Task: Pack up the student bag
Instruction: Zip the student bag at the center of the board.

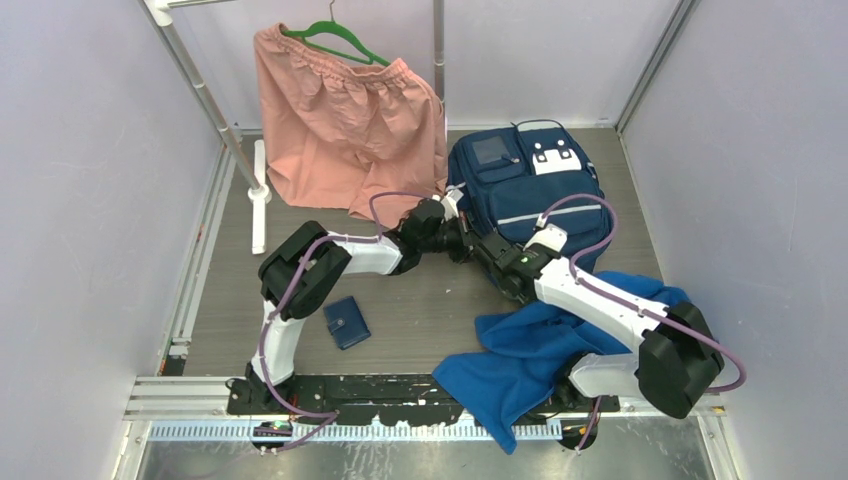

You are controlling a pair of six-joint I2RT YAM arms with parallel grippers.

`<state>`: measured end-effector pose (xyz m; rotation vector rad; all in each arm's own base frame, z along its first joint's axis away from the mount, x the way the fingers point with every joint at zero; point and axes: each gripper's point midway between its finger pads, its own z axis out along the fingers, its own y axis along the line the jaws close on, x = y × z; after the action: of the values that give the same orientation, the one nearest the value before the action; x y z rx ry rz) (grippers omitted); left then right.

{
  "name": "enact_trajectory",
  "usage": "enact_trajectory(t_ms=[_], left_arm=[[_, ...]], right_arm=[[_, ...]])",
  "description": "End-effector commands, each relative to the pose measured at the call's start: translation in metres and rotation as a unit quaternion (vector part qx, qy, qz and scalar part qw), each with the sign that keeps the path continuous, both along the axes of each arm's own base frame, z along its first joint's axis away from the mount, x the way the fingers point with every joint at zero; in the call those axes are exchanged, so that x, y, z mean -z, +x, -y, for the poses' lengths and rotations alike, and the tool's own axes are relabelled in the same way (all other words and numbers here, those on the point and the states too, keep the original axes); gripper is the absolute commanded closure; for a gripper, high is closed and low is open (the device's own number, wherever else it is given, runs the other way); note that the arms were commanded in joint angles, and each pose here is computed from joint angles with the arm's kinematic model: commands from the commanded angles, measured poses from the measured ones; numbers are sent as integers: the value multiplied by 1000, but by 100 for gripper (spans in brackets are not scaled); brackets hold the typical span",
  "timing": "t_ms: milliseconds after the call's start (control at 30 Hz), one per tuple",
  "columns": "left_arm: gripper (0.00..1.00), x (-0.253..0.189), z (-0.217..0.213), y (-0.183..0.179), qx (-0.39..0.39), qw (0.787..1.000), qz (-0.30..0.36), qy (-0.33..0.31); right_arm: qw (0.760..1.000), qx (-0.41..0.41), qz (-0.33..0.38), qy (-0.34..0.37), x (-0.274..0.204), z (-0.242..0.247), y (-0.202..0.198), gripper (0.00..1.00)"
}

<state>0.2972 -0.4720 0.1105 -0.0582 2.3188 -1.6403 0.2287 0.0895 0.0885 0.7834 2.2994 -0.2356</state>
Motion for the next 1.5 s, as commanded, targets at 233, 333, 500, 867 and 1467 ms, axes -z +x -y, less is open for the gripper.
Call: enact_trajectory(t_ms=[233, 333, 500, 867, 1467], left_arm=[[100, -18, 2, 8, -1, 999, 21, -34], [100, -18, 2, 8, -1, 999, 21, -35], [100, -18, 3, 9, 0, 999, 19, -36], [100, -19, 2, 8, 1, 999, 19, -37], [100, -19, 2, 8, 4, 999, 18, -38]], right_arm=[[999, -28, 20, 30, -1, -17, 4, 68], [998, -40, 38, 42, -10, -23, 4, 68], [997, -49, 38, 42, -5, -25, 4, 62], [997, -56, 36, 50, 18, -22, -2, 56], [986, -61, 104, 113, 12, -19, 6, 67]])
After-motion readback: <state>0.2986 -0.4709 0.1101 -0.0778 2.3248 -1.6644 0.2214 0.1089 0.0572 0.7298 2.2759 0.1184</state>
